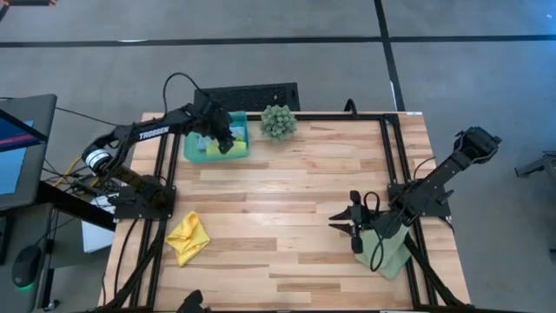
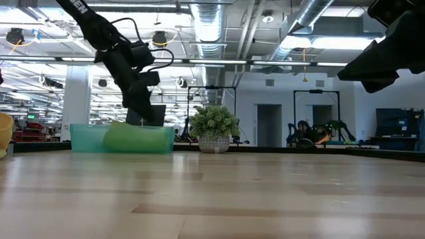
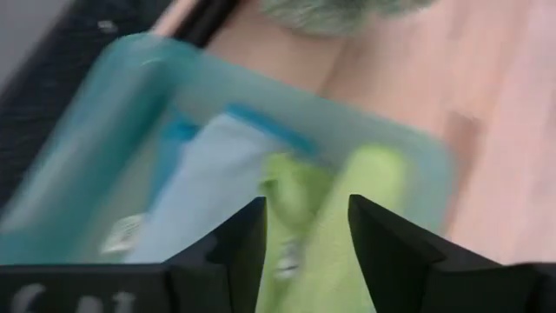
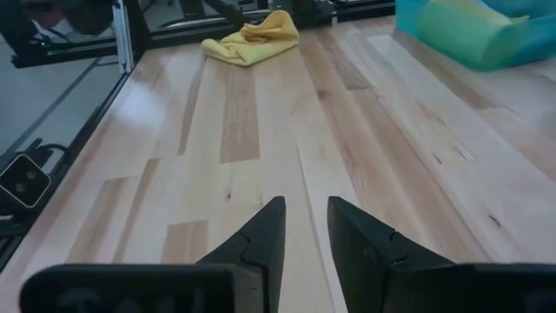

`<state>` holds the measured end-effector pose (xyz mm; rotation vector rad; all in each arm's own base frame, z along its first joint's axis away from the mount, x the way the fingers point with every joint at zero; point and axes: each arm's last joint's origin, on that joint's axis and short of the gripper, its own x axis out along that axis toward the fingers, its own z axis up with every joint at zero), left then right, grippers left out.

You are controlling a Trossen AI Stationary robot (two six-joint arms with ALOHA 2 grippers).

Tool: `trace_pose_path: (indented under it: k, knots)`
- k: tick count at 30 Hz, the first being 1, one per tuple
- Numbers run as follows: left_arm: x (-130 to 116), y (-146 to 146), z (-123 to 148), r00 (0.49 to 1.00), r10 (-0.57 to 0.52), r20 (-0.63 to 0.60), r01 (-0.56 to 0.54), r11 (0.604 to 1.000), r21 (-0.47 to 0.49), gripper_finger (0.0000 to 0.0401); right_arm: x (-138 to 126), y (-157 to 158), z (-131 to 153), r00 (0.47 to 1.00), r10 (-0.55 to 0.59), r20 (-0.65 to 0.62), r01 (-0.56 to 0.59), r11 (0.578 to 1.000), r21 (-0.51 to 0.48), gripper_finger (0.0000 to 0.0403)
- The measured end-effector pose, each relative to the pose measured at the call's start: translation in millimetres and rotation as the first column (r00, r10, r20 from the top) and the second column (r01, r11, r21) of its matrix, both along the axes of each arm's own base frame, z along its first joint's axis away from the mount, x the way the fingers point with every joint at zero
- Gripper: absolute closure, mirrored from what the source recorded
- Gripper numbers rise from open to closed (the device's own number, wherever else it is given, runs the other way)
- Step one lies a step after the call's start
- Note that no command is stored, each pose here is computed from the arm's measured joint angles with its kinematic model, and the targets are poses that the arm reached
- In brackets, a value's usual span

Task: Fold microfiber towels
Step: Put the folded light green microfiber cloth into the blue bin

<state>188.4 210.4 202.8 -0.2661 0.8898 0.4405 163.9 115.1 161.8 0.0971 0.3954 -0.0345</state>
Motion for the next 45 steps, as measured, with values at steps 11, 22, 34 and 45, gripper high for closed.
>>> trace_pose_path:
  k: [11,22,34,45]
  knots:
    - [9,-20,-31,0.996,-0.048,0.076,0.043,0.997,0.059,0.0308,0,0,-1,1.0,0.001,-0.007,-0.001,1.0,-0.004,0.0291]
    - [6,-24,-40,0.992,-0.105,0.074,0.096,0.988,0.121,0.0297,0,0,-1,1.0,-0.006,-0.006,0.007,1.0,0.013,0.0291]
    - [4,-29,-45,0.986,-0.167,-0.02,0.168,0.977,0.134,0.0324,0,0,-1,1.0,0.013,-0.013,-0.013,1.0,0.024,0.0291]
    - [7,-48,-30,0.993,-0.079,-0.092,0.095,0.978,0.183,0.0398,0,0,-1,1.0,0.013,-0.014,-0.013,0.999,0.029,0.0291]
